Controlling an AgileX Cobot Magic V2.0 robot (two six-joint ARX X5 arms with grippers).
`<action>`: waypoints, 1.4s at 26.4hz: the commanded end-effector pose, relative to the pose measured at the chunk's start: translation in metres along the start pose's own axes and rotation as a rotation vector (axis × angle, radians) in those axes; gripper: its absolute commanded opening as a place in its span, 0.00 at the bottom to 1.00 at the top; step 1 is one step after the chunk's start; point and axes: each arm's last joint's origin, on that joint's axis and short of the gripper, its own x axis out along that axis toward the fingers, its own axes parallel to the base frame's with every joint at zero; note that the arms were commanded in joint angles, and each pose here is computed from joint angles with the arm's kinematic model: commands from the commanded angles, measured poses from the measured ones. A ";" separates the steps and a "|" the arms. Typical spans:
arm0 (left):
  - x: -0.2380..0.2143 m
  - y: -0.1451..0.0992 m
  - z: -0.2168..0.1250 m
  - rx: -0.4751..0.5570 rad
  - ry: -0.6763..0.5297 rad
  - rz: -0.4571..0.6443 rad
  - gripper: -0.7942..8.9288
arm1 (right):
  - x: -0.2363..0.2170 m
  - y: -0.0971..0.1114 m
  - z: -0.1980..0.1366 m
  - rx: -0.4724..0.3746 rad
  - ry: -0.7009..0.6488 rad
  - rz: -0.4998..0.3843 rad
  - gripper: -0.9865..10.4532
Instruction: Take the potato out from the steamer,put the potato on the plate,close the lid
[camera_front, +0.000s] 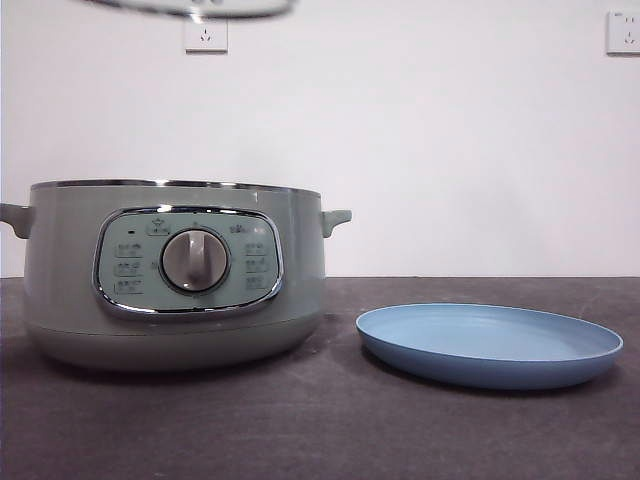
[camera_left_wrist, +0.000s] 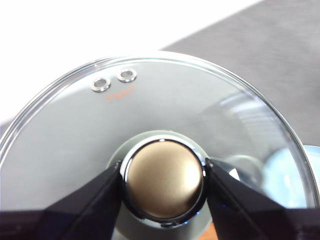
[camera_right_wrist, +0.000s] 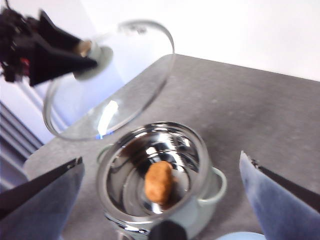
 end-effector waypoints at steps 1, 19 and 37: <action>-0.034 0.007 0.010 0.033 -0.048 0.108 0.07 | 0.018 0.003 0.003 0.011 0.026 0.037 0.66; -0.097 0.019 -0.007 0.055 0.123 0.477 0.07 | 0.206 0.037 -0.006 -0.146 0.359 0.006 0.66; -0.098 0.017 -0.007 0.030 0.101 0.398 0.07 | 0.331 0.036 -0.130 -0.228 0.724 -0.027 0.65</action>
